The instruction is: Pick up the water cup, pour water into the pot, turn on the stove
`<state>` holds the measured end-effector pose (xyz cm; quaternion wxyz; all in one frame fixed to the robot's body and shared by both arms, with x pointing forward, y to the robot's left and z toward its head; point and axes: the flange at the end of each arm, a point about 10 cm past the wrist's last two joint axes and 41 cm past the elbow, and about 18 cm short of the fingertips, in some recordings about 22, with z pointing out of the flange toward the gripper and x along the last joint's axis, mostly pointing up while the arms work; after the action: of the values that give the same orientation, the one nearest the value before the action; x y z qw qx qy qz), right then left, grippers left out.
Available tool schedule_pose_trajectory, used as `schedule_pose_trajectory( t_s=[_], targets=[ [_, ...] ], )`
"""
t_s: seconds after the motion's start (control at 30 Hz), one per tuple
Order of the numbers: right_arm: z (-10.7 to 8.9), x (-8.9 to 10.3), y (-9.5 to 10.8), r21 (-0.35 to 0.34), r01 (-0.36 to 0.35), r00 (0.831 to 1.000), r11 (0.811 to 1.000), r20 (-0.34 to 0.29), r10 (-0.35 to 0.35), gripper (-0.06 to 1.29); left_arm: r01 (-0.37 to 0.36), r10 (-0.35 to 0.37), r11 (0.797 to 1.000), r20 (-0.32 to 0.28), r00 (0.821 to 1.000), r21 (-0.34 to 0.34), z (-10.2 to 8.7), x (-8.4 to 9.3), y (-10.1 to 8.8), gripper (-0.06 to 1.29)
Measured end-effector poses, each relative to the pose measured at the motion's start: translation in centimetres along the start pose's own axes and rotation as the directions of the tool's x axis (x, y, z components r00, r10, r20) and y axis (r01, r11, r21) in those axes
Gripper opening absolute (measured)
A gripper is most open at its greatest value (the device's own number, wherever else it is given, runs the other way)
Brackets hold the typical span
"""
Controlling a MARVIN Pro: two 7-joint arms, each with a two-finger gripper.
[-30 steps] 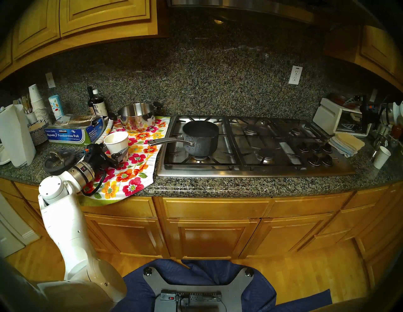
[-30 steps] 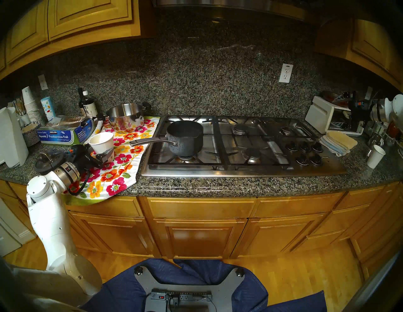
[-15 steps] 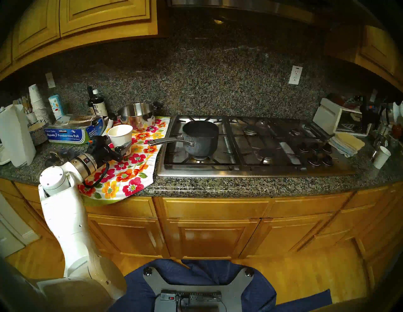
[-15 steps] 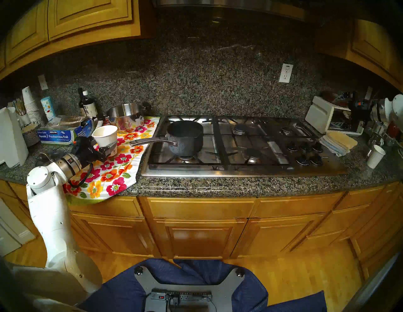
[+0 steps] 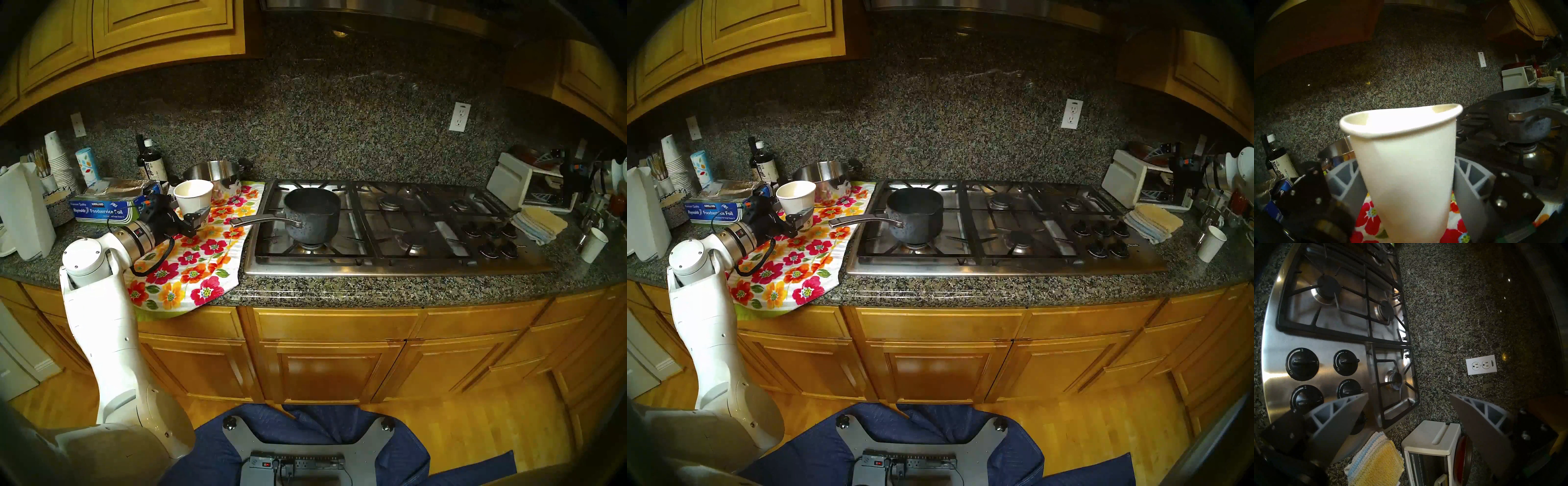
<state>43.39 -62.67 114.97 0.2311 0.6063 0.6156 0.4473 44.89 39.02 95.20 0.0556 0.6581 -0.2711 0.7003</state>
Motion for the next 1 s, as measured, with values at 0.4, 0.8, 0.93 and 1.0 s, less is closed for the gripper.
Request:
schedule_pose_trajectory(
  t_s=[0.4, 0.8, 0.93, 1.0],
  targets=[
    [0.0, 0.0, 0.0, 0.000, 0.000, 1.000, 1.000, 0.000, 0.000, 1.24, -0.063, 0.063, 0.998, 0.022, 0.998, -0.027, 2.1, 2.6, -0.1, 0.81],
    [0.0, 0.0, 0.0, 0.000, 0.000, 1.000, 1.000, 0.000, 0.000, 1.24, -0.131, 0.132, 0.990, 0.016, 0.991, -0.056, 4.7, 5.1, 0.3, 0.81],
    [0.0, 0.0, 0.0, 0.000, 0.000, 1.000, 1.000, 0.000, 0.000, 1.24, -0.148, 0.149, 0.987, 0.006, 0.989, -0.066, 5.6, 6.0, 0.5, 0.81],
    [0.0, 0.0, 0.0, 0.000, 0.000, 1.000, 1.000, 0.000, 0.000, 1.24, -0.156, 0.156, 0.985, 0.001, 0.988, -0.071, 6.0, 6.4, 0.7, 0.81]
  ],
)
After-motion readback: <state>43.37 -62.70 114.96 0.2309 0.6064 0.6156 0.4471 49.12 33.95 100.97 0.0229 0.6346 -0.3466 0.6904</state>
